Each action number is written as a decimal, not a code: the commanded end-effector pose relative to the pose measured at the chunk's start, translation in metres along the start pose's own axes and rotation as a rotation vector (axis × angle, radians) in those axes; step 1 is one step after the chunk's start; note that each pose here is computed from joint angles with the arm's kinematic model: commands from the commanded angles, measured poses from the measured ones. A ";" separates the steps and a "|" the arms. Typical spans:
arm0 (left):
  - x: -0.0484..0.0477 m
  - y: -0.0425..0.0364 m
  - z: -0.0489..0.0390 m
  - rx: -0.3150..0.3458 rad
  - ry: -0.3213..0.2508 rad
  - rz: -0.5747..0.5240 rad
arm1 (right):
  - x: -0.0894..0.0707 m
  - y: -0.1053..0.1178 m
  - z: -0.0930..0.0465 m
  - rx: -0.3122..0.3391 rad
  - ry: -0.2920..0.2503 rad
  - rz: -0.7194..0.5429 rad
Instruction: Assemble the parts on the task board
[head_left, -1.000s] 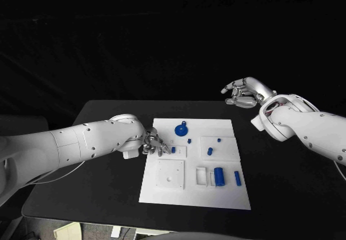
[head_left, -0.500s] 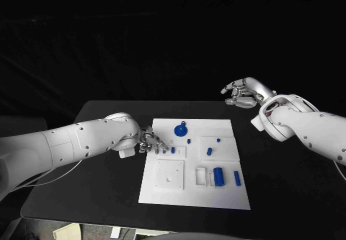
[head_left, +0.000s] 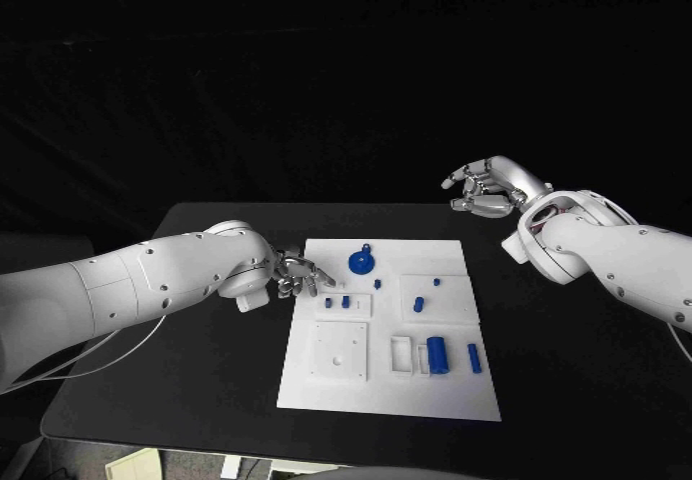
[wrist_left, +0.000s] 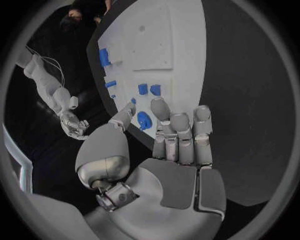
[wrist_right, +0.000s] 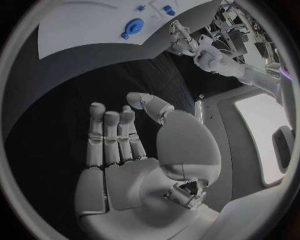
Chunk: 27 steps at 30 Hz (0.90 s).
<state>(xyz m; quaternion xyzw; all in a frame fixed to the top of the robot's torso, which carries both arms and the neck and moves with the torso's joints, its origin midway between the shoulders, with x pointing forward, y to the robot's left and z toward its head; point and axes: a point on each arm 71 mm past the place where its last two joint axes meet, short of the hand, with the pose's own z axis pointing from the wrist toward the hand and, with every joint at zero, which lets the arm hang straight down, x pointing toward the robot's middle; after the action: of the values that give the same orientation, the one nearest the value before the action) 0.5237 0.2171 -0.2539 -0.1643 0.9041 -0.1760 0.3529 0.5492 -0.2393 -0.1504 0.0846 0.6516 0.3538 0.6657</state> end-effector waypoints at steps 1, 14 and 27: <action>-0.0009 -0.0025 -0.0006 0.030 -0.016 -0.051 | 0.000 0.001 0.000 -0.008 0.004 0.000; 0.0031 -0.0037 -0.0037 0.051 0.003 -0.019 | 0.000 0.001 -0.001 -0.006 0.005 0.000; 0.0126 -0.0082 -0.0038 0.075 -0.008 0.072 | 0.000 0.001 -0.001 -0.007 0.005 0.000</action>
<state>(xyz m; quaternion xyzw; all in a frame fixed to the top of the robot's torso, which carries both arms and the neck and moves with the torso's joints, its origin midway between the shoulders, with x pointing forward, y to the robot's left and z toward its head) 0.5145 0.2088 -0.2549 -0.1430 0.9021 -0.1957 0.3571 0.5483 -0.2405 -0.1501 0.0846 0.6516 0.3538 0.6657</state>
